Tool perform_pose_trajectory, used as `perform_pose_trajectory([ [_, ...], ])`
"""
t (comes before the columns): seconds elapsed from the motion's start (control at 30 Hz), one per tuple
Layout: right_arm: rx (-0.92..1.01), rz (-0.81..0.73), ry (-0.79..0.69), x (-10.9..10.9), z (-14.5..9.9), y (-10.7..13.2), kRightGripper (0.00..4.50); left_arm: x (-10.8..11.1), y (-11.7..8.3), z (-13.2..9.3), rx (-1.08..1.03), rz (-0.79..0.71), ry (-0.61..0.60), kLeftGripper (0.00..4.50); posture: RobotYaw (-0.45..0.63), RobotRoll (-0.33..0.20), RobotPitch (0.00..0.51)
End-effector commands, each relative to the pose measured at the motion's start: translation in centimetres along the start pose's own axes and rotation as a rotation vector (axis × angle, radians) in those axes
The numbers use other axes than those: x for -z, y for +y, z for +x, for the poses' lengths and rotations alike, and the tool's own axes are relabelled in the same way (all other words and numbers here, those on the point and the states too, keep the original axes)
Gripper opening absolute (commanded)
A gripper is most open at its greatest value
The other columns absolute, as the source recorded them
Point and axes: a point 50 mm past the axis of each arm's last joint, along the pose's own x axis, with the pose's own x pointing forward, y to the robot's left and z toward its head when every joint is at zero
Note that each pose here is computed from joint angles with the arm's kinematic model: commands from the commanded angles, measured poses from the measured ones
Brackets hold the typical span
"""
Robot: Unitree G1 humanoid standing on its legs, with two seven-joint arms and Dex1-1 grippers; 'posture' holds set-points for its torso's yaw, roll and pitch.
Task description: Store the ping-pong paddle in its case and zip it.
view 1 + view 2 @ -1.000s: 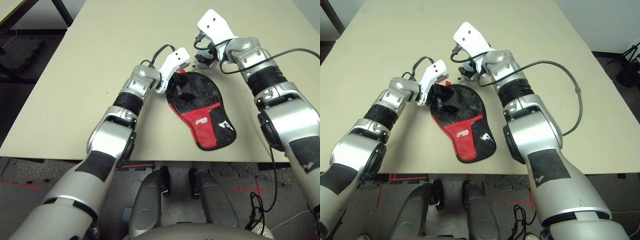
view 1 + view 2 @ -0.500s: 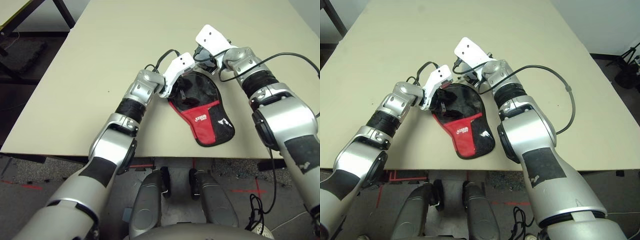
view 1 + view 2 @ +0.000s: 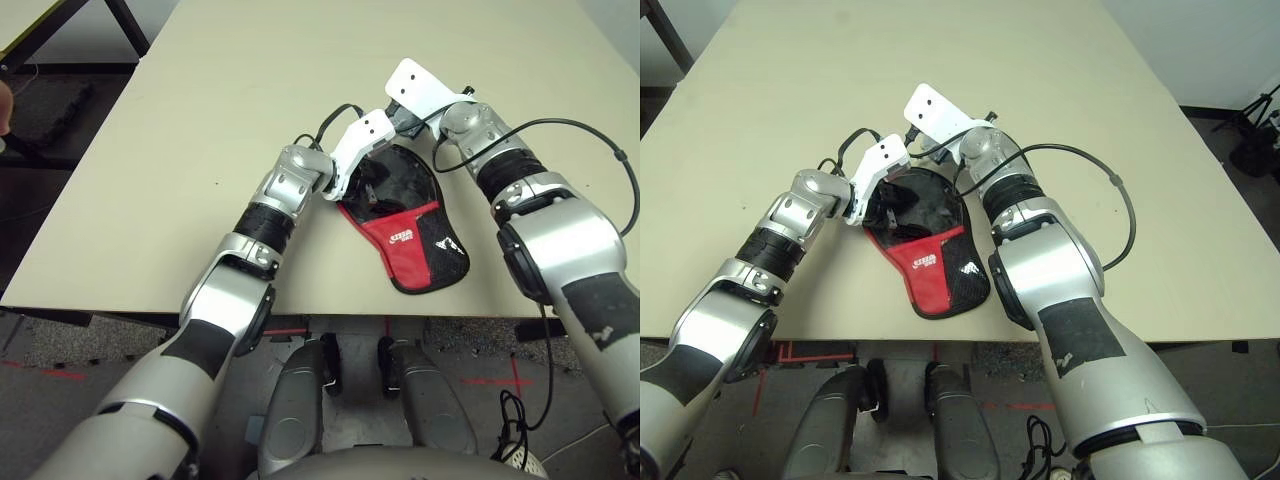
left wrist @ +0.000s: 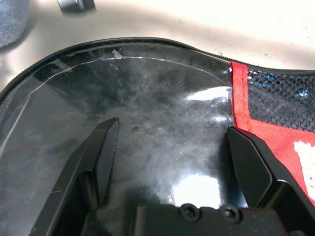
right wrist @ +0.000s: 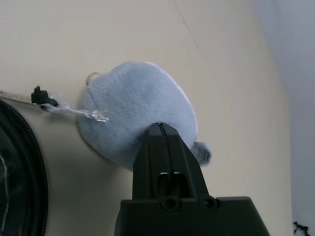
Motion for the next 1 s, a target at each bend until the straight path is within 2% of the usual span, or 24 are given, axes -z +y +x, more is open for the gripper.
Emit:
perform_pose_trajectory([
  [0.03, -0.041, -0.011, 0.053, 1.1, -0.1, 0.0, 0.02, 1.0, -0.3, 0.7, 0.003, -0.038, 0.042, 4.50, -0.05, 0.000, 0.249],
  [0.2, -0.069, 0.004, 0.084, 1.8, -0.3, -0.6, 0.02, 0.9, 0.0, 0.8, -0.017, -0.041, 0.047, 4.50, -0.07, 0.000, 0.246],
  [0.4, -0.057, 0.039, 0.035, 0.4, -0.9, -2.4, 0.02, 0.9, -0.1, 0.9, -0.005, -0.018, 0.052, 4.50, -0.09, 0.000, 0.262],
  [0.5, -0.052, 0.040, 0.012, -0.3, -1.0, -2.9, 0.64, 0.8, -0.3, 0.8, 0.001, -0.006, 0.051, 4.50, -0.09, 0.000, 0.280],
  [0.9, -0.092, -0.033, -0.009, -1.5, -1.4, -3.6, 4.31, 1.2, -1.9, 1.2, 0.037, -0.026, 0.040, 4.50, -0.10, 0.000, 0.340],
  [0.93, -0.092, -0.035, -0.009, -1.6, -1.4, -3.7, 4.47, 1.2, -2.0, 1.3, 0.040, -0.029, 0.039, 4.50, -0.10, 0.000, 0.346],
  [1.0, -0.089, -0.038, -0.010, -1.7, -1.4, -3.7, 4.47, 1.3, -2.2, 1.4, 0.043, -0.033, 0.037, 4.50, -0.10, 0.000, 0.348],
])
